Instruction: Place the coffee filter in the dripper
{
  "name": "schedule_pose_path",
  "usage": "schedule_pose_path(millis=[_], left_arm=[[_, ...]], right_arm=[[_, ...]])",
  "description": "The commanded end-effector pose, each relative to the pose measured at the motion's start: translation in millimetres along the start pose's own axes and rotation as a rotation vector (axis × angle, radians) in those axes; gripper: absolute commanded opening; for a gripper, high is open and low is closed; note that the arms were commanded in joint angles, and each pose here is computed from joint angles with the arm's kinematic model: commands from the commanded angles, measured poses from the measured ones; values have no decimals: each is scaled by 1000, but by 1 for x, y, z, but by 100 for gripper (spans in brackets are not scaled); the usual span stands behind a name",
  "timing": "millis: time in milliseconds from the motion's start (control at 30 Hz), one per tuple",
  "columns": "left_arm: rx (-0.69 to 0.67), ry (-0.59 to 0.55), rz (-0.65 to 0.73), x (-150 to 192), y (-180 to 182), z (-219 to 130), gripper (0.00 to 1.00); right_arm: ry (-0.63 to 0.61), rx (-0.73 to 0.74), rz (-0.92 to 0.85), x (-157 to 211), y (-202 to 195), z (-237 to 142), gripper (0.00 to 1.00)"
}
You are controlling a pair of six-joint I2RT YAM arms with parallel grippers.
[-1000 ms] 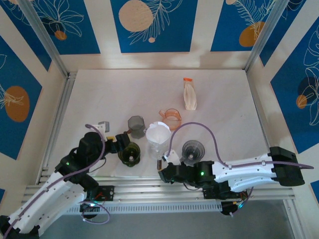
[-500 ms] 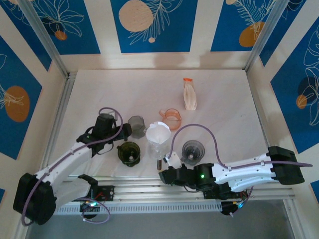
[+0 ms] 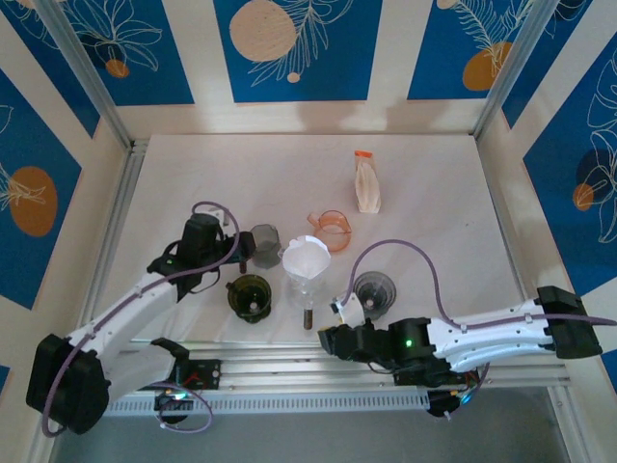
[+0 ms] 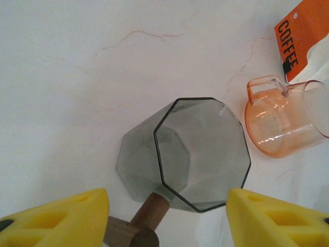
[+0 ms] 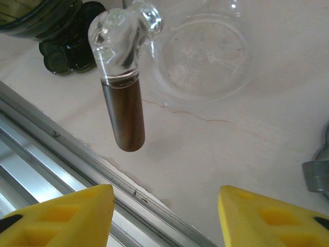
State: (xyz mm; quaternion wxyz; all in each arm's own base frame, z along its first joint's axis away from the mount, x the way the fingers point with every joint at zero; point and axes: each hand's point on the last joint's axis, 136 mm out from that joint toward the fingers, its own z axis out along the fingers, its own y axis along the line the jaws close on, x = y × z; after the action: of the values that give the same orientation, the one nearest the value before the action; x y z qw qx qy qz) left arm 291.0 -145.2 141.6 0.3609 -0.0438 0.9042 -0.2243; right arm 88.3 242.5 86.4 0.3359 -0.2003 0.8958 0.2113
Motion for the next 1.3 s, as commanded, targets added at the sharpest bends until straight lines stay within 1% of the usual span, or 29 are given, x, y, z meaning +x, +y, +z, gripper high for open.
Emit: schedule_pose_path(millis=[0,167,300,500,567,800,1067,1267], left_arm=[[-18,69,23,24,11,-1,60],[-12,106,32,42,15,7,59],[-16,123,51,47,14,13,63],[-25,123,68,47,14,20,61],[-26,123,73,46,14,21,58],[-31,124,77,47,14,23,42],[-83,105,70,43,23,18,30],[-139,84,68,41,33,5,28]], right_arm=[[-35,41,18,-2,-13,-2,57],[-39,47,25,-3,-17,-4,57],[-39,50,41,-1,-21,-4,57],[-42,49,51,-1,-23,-5,57],[-42,46,47,-1,-22,-5,57],[-39,52,49,-2,-23,-4,57],[-37,52,55,-1,-24,-4,57],[-34,52,57,0,-24,-4,57]])
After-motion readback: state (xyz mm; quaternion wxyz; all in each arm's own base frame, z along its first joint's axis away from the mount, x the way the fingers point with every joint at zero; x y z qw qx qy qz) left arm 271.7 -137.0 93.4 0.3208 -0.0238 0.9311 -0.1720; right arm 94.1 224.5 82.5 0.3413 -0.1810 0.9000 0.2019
